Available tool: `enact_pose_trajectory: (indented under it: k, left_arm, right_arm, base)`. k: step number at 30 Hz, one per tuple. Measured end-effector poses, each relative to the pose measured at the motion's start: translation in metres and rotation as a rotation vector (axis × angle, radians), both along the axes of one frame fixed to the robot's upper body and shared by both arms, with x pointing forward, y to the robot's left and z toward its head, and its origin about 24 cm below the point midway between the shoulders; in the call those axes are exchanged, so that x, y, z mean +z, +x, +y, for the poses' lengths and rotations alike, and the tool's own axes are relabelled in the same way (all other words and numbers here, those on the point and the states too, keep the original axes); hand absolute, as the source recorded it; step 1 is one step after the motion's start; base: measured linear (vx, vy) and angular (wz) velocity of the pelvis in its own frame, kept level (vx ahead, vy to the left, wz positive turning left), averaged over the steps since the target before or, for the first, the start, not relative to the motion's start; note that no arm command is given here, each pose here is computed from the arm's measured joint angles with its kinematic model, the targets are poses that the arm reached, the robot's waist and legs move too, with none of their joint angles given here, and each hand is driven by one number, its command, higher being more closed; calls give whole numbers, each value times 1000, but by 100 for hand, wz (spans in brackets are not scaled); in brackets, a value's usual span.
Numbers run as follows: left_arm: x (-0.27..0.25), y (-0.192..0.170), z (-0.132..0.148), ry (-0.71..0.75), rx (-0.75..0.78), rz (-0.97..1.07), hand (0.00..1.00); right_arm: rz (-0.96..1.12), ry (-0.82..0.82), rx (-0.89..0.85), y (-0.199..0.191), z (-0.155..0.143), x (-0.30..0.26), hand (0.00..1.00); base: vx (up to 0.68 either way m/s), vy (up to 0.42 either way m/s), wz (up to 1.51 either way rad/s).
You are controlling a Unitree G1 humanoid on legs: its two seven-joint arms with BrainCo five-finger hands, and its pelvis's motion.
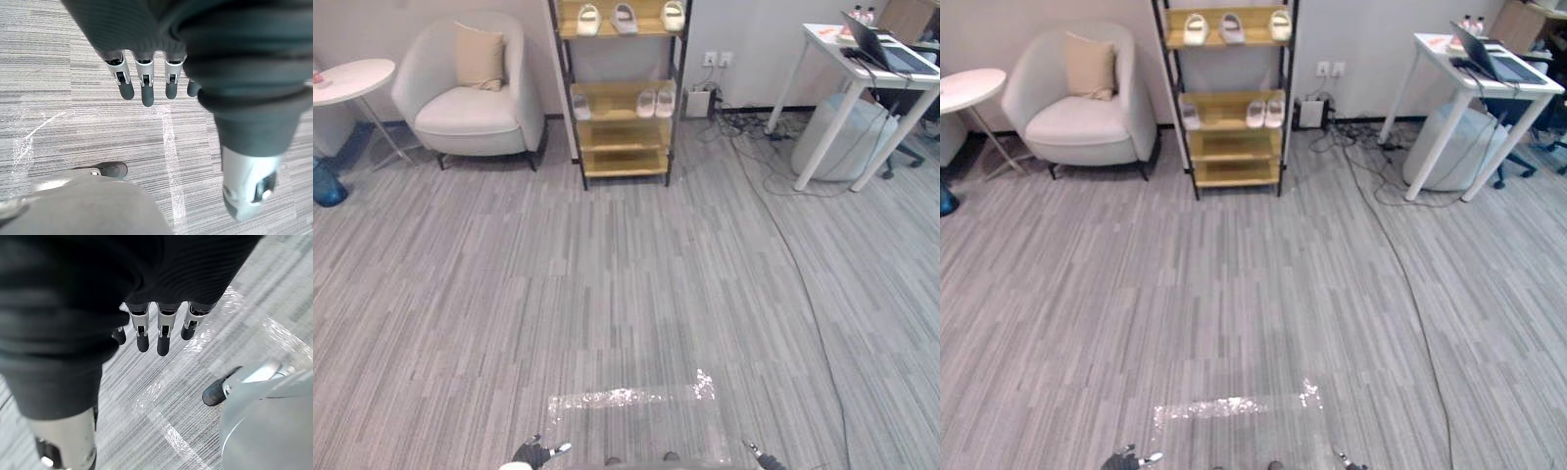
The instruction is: Organize the slippers on the shoe rack
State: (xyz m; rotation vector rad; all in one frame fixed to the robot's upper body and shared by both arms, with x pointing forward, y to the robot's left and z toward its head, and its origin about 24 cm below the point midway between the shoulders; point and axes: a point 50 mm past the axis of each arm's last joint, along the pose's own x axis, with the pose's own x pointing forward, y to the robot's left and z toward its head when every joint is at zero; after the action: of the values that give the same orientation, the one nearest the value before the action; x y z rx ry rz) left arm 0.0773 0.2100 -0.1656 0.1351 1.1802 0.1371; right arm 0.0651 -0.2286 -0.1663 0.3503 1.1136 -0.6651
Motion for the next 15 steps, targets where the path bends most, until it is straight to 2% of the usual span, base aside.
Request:
enact_pose_trajectory:
  k: [9, 15]
  left_arm:
    - [1, 4, 1, 8, -14, -8, 0]
    - [1, 5, 2, 33, -22, -8, 0]
  right_arm:
    - [42, -76, 252, 11, 1, 2, 0]
    - [57, -100, 291, 12, 1, 2, 0]
  base:
    - [-21, -18, 12]
    - [24, -7, 6]
